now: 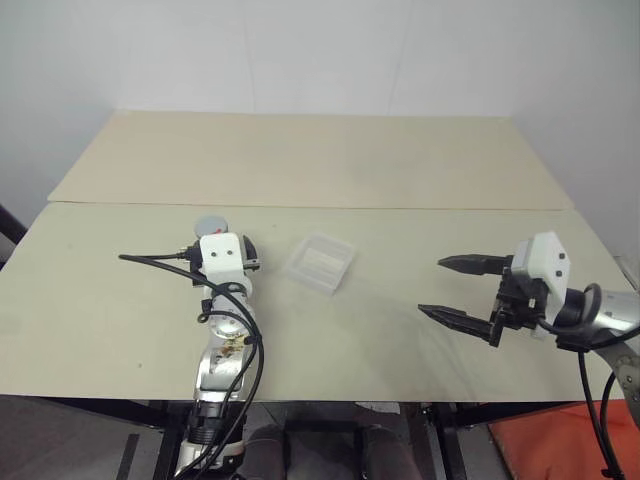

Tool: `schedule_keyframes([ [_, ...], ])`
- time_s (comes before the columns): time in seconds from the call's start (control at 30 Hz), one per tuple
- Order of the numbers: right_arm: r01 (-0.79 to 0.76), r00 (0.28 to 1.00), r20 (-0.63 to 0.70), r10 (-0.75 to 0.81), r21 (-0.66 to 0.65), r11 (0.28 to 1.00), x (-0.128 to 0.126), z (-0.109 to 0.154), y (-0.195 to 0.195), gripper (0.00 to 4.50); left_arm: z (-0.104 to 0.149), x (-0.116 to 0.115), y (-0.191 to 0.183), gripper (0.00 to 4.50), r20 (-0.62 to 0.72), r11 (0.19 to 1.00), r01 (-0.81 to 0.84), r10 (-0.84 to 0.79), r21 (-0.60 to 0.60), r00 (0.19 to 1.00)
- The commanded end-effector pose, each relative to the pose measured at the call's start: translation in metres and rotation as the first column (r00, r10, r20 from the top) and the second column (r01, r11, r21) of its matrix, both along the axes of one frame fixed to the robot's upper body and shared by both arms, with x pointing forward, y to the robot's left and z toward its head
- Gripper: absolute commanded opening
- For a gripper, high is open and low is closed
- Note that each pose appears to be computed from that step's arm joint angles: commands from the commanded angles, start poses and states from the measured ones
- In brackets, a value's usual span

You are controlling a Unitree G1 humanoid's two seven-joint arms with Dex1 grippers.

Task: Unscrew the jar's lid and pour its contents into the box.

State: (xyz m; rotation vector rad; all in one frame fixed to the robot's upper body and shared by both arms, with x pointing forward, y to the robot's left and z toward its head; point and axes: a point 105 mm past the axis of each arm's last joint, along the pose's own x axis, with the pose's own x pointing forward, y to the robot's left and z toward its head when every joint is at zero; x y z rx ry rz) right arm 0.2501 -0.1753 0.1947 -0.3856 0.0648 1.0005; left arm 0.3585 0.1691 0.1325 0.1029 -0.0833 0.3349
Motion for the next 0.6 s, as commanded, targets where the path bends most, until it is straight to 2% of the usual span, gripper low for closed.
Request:
schedule_keyframes([
  [0.03, -0.017, 0.997, 0.075, 0.018, -0.013, 1.0, -0.0049, 0.0155, 0.0001, 4.5, 0.0146, 0.0023, -0.001, 4.49, 0.068, 1.0, -0.015, 0.014, 0.015, 0.998],
  [0.27, -0.023, 0.997, 0.072, 0.024, -0.013, 1.0, -0.006, 0.0151, 0.0002, 4.5, 0.0156, 0.0073, -0.0019, 4.49, 0.08, 1.0, -0.022, 0.02, 0.017, 0.997],
  [0.37, -0.024, 0.997, 0.073, 0.025, -0.012, 1.0, -0.0065, 0.0151, 0.0, 4.5, 0.0159, 0.0079, -0.001, 3.94, 0.084, 0.999, -0.024, 0.022, 0.022, 0.996],
  [0.53, -0.032, 0.997, 0.075, 0.032, -0.006, 0.999, -0.0083, 0.0162, 0.0002, 4.5, 0.0184, 0.0089, 0.0028, 2.45, 0.096, 0.999, -0.024, 0.021, 0.031, 0.995],
  [0.6, -0.034, 0.996, 0.077, 0.034, -0.003, 0.999, -0.0086, 0.0167, 0.0008, 4.5, 0.0212, 0.0095, 0.0043, 2.24, 0.108, 0.999, -0.016, 0.012, 0.036, 0.994],
])
